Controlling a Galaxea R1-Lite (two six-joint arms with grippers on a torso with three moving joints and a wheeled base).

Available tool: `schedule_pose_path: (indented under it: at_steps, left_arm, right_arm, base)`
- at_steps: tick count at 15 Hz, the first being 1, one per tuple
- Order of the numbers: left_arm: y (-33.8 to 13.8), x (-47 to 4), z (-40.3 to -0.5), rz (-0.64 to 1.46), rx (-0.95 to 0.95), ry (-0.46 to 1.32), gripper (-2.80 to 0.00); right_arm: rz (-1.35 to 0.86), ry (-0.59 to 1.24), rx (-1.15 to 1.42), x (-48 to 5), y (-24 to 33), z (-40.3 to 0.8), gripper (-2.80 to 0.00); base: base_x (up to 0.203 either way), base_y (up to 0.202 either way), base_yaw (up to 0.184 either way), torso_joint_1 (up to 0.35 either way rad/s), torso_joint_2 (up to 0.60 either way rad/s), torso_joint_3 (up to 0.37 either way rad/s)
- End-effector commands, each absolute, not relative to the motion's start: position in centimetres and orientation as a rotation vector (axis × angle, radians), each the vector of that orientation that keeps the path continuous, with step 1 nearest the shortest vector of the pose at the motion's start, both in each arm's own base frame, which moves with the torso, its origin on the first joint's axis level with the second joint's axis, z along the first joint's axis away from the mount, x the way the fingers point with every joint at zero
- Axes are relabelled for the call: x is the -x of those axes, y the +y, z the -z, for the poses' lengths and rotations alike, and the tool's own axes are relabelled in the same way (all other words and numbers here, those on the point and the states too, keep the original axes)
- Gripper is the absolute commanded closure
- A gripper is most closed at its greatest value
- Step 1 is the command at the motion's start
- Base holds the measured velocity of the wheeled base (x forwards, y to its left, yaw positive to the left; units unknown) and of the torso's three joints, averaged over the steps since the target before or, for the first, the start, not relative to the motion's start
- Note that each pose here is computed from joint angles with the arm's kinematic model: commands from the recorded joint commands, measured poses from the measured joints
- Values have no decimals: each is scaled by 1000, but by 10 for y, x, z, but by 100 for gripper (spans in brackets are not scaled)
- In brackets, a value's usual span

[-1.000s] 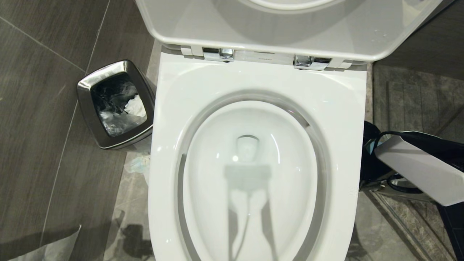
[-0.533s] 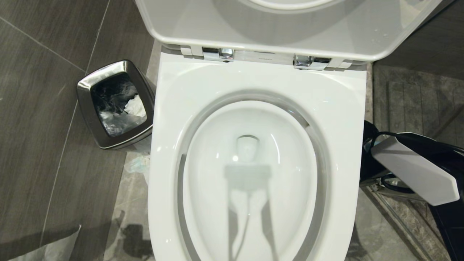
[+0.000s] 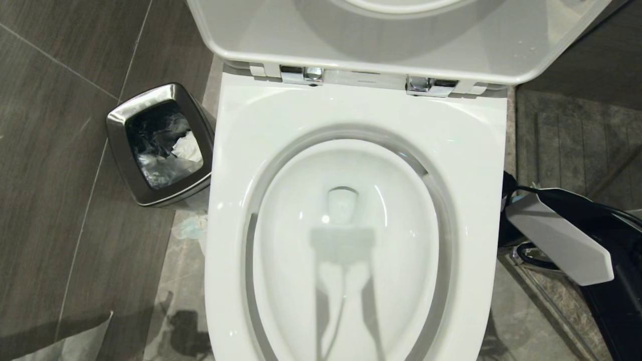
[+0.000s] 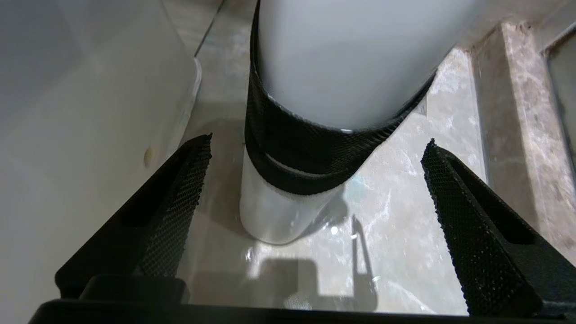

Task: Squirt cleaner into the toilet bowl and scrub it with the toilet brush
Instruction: Pour in the cleaning agent

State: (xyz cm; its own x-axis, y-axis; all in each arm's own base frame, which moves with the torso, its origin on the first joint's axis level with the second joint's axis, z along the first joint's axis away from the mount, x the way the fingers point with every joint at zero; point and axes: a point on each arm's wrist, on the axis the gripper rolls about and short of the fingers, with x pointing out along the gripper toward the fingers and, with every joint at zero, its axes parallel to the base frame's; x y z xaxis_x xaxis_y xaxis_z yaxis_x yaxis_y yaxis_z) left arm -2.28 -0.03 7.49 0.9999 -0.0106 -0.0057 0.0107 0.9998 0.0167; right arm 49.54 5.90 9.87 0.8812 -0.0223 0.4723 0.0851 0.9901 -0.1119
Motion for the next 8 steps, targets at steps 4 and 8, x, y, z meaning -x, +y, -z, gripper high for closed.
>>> schedule_pose_path:
  at_steps: [4,8]
  left_arm:
    - [0,23,-75,11,-17,6,0]
    - [0,23,-75,11,-17,6,0]
  right_arm:
    - [64,-525,129,-504,60,-94,-280]
    - [81,-522,133,-505,53,-94,-280]
  base:
    - [0,0,0,0,0,0]
    - [0,0,0,0,0,0]
